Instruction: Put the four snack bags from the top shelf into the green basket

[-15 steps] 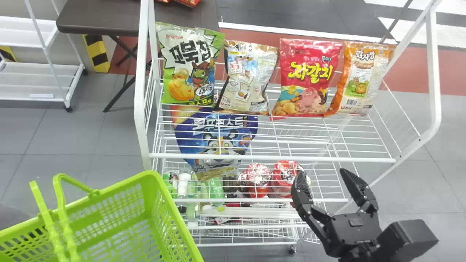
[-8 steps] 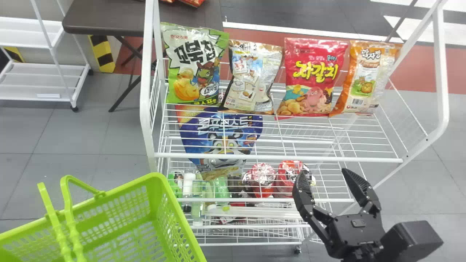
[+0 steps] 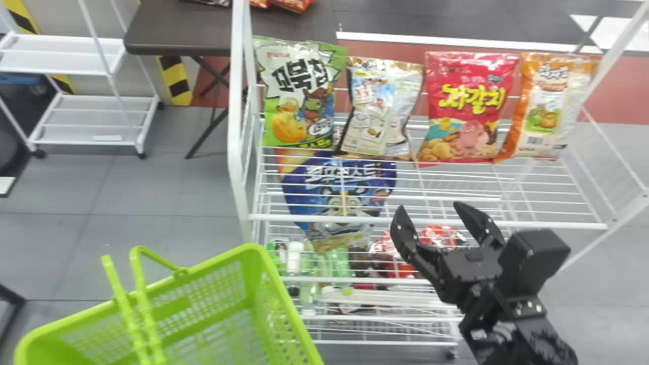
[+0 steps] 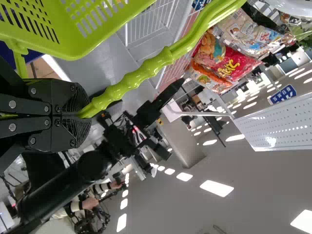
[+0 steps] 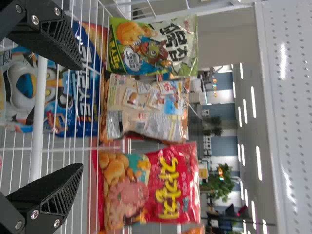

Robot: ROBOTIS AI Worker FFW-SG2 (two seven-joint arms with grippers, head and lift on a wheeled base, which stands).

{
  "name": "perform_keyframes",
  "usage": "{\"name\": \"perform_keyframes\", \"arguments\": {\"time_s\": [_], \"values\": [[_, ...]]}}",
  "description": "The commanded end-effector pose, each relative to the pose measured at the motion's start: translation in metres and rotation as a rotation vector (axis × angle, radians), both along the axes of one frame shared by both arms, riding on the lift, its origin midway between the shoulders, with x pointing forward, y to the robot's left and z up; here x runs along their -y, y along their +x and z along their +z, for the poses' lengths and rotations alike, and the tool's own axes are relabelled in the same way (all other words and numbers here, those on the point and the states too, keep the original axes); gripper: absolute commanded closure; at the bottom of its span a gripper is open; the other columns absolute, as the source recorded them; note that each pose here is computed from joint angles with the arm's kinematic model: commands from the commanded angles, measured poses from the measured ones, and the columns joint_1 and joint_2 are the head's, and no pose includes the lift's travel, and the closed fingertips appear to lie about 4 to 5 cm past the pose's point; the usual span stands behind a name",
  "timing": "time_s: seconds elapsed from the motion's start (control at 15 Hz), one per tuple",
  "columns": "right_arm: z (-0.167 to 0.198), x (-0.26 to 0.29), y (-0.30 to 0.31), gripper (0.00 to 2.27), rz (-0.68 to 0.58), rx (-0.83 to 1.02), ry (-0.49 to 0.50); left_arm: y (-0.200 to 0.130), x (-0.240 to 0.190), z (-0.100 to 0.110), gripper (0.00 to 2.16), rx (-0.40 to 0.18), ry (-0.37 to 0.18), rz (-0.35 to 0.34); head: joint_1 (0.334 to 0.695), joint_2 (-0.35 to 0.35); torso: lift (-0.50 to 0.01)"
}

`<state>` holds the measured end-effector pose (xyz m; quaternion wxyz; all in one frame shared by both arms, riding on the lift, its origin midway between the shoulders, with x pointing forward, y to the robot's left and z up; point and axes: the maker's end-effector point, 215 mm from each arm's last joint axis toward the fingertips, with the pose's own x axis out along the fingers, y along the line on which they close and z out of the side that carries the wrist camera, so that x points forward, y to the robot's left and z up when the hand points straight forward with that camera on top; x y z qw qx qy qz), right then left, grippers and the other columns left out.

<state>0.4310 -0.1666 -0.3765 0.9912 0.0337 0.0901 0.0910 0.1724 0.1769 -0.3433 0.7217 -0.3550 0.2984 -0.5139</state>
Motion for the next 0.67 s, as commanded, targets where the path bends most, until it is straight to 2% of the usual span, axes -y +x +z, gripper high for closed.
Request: {"name": "perform_keyframes", "arguments": {"time_s": [0.0,0.4,0.6], "values": [[0.008,-0.038,0.045,0.11,0.061,0.008,0.014,-0.001,-0.001,0.002,2.15,0.003,-0.008,-0.013,0.695,0.016,-0.006],[0.031,-0.131,0.129,0.11,0.197,0.050,-0.014,-0.001,-0.004,0.000,2.15,0.006,0.000,-0.025,0.695,0.163,-0.006],[0.034,-0.163,0.168,0.10,0.208,0.052,-0.075,0.001,-0.006,-0.001,2.15,0.004,-0.004,-0.025,0.695,0.214,-0.006]]}}
